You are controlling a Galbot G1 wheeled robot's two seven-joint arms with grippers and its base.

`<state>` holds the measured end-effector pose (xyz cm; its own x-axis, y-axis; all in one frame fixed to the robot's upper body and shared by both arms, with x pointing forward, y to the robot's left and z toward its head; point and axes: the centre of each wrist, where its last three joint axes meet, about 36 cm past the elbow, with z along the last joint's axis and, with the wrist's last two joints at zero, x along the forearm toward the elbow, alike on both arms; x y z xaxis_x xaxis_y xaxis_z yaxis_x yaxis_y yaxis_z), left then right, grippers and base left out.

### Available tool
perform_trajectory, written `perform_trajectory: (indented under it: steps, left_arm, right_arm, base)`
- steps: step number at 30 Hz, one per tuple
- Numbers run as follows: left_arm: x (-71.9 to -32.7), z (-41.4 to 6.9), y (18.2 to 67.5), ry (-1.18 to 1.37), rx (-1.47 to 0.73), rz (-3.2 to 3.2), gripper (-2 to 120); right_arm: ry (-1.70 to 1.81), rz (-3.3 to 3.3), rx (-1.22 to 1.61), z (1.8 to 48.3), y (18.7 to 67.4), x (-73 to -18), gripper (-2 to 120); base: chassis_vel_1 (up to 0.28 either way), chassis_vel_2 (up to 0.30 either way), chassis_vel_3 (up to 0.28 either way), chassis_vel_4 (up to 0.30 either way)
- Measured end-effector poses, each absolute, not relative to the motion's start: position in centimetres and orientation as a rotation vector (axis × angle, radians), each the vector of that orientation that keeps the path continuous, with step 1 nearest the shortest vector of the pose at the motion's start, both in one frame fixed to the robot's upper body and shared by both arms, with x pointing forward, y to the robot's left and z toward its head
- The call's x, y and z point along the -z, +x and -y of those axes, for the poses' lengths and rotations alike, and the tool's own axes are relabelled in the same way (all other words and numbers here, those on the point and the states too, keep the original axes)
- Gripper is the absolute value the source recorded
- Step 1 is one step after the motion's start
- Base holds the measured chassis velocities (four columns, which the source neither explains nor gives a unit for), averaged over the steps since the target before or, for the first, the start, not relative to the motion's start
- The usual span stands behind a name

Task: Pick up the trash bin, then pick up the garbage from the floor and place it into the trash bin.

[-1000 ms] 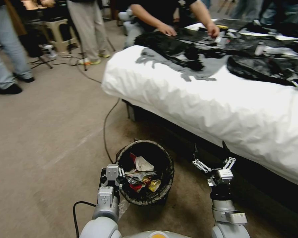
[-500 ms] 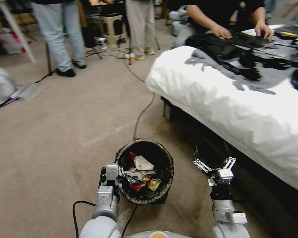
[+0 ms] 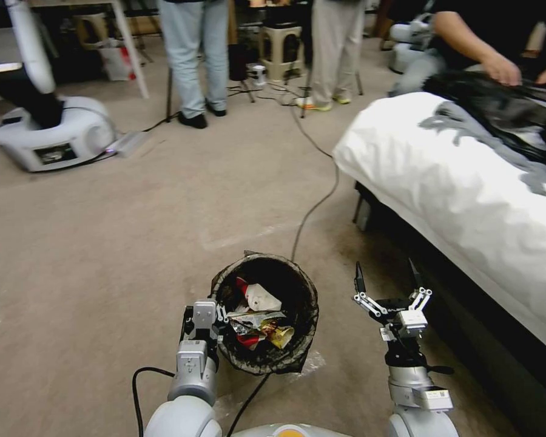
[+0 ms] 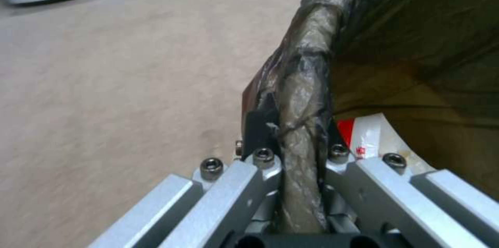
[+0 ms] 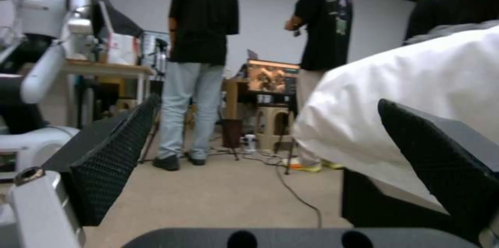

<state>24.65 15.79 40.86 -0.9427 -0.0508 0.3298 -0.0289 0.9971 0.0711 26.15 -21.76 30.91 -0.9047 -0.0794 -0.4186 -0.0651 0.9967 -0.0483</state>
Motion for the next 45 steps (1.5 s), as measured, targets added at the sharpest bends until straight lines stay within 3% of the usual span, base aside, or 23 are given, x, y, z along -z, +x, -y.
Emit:
perform_trajectory:
  steps: [24,45]
  left_arm:
    - [-40.6,-16.0,25.0,0.075,0.071,2.816,0]
    - [-41.0,-16.9,26.5,0.123,0.055,2.681,0]
  right_arm:
    - [-0.114,-2.704,0.055,21.6,26.1,-30.6,100]
    - [-0.111,-2.698,0.049,21.6,26.0,-30.6,100]
  base:
    - [0.119,0.126,0.122,0.124]
    - [0.006,0.008,0.004,0.005]
